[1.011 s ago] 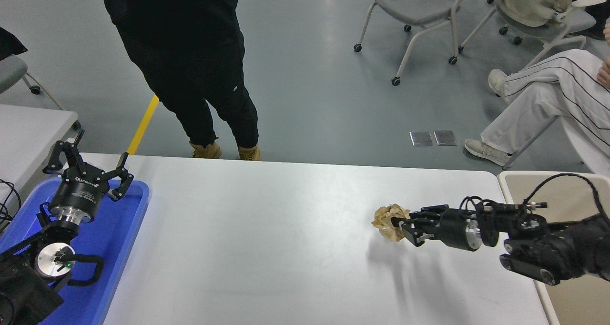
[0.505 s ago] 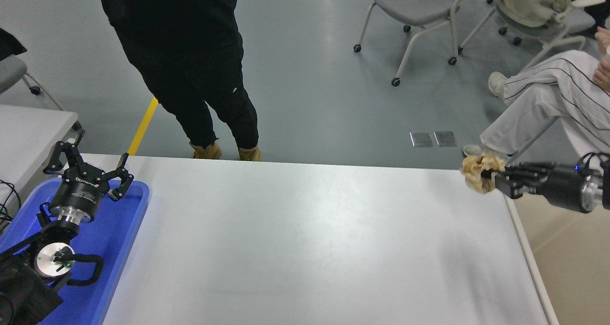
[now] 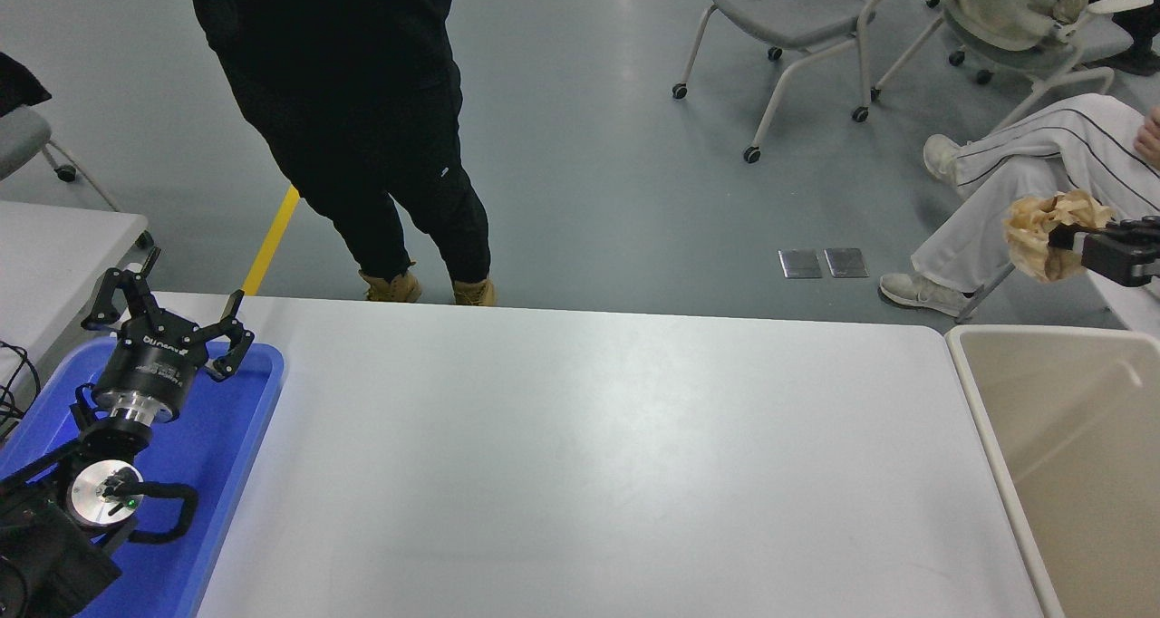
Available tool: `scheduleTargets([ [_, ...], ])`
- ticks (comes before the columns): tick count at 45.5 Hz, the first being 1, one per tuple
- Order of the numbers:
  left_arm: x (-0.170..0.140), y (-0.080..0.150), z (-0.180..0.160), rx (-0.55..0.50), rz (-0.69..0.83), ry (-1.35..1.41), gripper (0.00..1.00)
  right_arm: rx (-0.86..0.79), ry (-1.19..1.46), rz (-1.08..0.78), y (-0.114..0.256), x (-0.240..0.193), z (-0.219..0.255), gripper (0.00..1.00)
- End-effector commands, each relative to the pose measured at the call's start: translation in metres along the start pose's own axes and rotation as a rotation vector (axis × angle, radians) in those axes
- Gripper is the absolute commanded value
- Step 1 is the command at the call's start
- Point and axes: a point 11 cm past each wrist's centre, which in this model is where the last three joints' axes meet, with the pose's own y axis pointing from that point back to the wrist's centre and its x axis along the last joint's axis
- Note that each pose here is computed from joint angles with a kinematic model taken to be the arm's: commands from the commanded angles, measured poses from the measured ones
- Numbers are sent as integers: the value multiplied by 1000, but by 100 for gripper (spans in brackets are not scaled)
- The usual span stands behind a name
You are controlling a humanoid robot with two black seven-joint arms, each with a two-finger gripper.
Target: Clean the table surface
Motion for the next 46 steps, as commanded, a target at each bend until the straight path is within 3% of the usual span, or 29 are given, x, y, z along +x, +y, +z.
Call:
scheduleTargets([
  [1, 0, 0, 0, 0, 1, -1, 100, -101, -30, -11, 19, -8, 29, 0],
  [21, 0, 0, 0, 0, 1, -1, 100, -519, -267, 32, 64, -102, 121, 0],
  [46, 0, 0, 0, 0, 1, -1, 100, -715, -417, 80, 29, -219, 104, 0],
])
